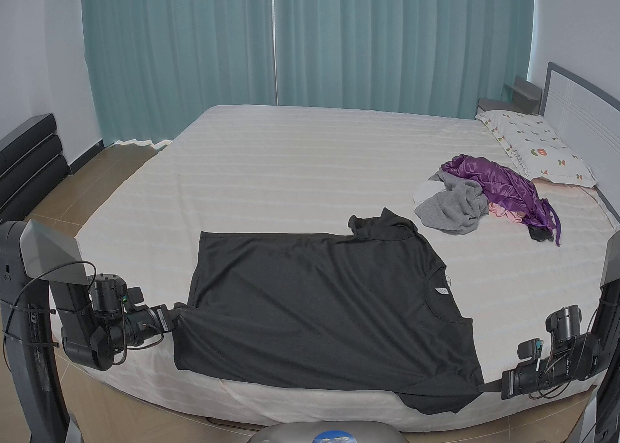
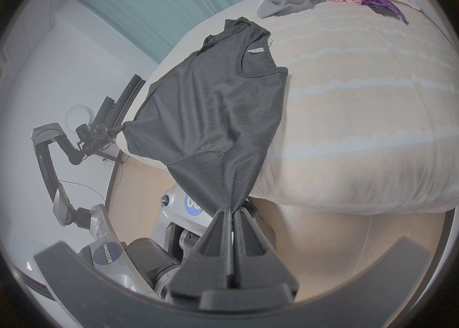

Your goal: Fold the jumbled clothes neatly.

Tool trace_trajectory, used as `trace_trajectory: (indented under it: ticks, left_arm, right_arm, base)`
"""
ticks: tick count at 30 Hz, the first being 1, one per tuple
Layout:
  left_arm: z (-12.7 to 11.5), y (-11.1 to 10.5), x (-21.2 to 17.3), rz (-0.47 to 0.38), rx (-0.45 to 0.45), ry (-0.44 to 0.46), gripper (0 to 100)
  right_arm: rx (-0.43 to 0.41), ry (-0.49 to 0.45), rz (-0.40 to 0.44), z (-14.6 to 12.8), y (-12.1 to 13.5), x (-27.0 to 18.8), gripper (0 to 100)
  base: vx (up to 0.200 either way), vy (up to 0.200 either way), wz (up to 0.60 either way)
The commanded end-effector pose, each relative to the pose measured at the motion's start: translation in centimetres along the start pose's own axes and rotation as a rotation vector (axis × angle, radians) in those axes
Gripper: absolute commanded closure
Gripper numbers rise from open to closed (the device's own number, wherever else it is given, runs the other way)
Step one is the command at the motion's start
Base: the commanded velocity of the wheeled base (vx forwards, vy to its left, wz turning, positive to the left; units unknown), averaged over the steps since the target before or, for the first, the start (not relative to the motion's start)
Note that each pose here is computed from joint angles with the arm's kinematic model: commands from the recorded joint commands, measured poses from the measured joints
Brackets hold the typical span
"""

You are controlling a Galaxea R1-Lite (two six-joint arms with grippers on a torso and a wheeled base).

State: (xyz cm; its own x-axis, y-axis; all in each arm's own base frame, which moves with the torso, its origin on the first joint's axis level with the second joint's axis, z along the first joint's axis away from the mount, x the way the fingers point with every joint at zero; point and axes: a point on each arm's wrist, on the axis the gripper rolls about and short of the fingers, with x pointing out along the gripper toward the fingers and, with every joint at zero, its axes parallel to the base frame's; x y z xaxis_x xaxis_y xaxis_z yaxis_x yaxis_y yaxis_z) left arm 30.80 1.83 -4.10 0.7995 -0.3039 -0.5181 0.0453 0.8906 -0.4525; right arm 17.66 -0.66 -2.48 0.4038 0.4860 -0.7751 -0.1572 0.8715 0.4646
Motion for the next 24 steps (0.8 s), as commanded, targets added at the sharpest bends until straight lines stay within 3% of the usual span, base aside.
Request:
trace_trajectory:
  ticks: [1,10,24]
  left_arm:
    - [0.8,-0.1,0.4,-0.009,0.003,-0.032,100]
    - [2.1,-0.3,1.0,-0.029,-0.030,-0.082,100]
    - [1.3,0.6,2.3,-0.015,-0.043,-0.060,100]
  right_arm:
    - [0.002,0.004,0.001,-0.1,0.0,0.1,100]
    - [0.001,0.003,0.001,0.0,0.0,0.1,100]
    - [0.007,0.012,0.001,-0.1,-0.2,0.3,100]
  base:
    - [0.000,0.000,0.00]
    - [0.000,0.000,0.00]
    - [0.000,0.000,0.00]
